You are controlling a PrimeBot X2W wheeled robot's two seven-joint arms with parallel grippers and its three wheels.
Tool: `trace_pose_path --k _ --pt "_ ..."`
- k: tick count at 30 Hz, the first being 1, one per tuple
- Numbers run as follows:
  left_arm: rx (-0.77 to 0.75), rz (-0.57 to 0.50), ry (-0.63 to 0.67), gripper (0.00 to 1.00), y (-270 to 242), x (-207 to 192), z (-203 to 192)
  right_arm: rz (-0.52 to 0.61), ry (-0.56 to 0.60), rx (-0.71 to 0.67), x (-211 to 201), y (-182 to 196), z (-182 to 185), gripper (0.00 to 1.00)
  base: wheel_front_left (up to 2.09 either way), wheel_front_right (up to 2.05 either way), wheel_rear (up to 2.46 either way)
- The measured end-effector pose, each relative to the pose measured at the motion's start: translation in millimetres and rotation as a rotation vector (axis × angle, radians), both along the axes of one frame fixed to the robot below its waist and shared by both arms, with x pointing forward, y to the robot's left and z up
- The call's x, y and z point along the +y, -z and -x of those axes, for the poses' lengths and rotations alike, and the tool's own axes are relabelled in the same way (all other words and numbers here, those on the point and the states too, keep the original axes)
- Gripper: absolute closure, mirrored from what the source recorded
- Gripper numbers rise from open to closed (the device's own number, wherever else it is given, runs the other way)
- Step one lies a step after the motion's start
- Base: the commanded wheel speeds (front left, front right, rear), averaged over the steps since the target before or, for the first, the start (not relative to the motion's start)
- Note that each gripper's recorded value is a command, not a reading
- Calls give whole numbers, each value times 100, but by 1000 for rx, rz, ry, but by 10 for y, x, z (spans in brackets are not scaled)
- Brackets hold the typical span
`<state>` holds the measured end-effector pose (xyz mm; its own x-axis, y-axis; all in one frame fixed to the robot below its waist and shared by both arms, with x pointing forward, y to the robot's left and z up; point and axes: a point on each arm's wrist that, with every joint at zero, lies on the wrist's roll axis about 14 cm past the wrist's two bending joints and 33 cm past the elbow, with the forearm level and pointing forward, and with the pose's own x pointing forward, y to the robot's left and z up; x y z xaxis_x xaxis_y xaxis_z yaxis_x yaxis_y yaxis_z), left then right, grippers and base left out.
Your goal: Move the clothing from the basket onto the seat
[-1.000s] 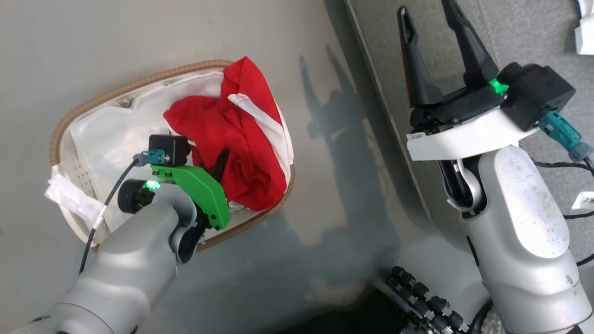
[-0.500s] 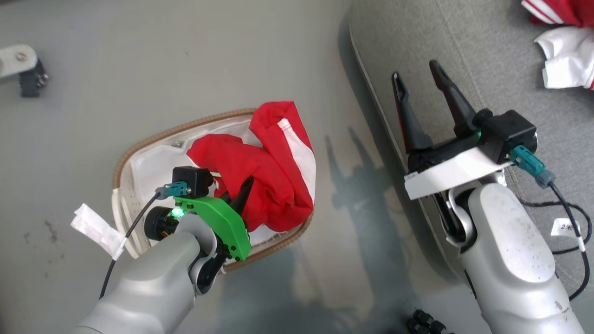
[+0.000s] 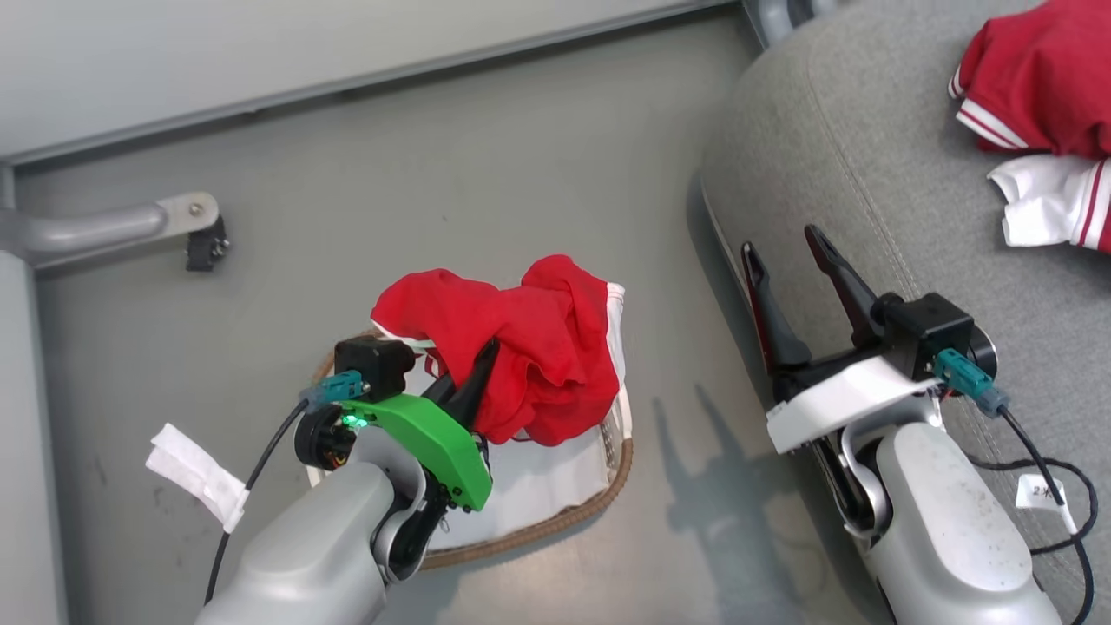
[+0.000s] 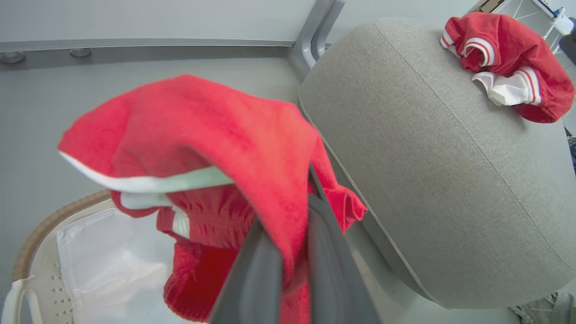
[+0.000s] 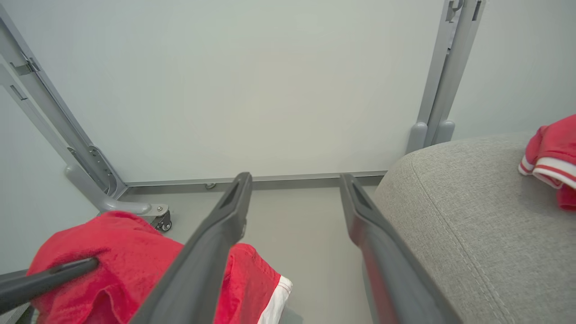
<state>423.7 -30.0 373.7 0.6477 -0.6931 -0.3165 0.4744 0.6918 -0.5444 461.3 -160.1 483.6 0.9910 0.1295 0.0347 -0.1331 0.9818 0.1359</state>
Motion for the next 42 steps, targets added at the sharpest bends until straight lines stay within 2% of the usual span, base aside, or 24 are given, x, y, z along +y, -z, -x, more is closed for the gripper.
trace_pose_path --k 17,27,35,42 --pt "-374 119 -122 100 -1355 214 37 -27 -48 -17 224 -159 496 0 0 0 0" --pt "-588 185 -136 100 -2104 261 180 -29 -90 -23 375 -190 712 0 0 0 0" --pt "-641 191 -136 100 -2251 280 277 18 -218 -39 774 -223 798 0 0 0 0" --pt "-639 193 -134 100 -2245 270 333 85 -383 -111 1286 -443 756 0 0 0 0"
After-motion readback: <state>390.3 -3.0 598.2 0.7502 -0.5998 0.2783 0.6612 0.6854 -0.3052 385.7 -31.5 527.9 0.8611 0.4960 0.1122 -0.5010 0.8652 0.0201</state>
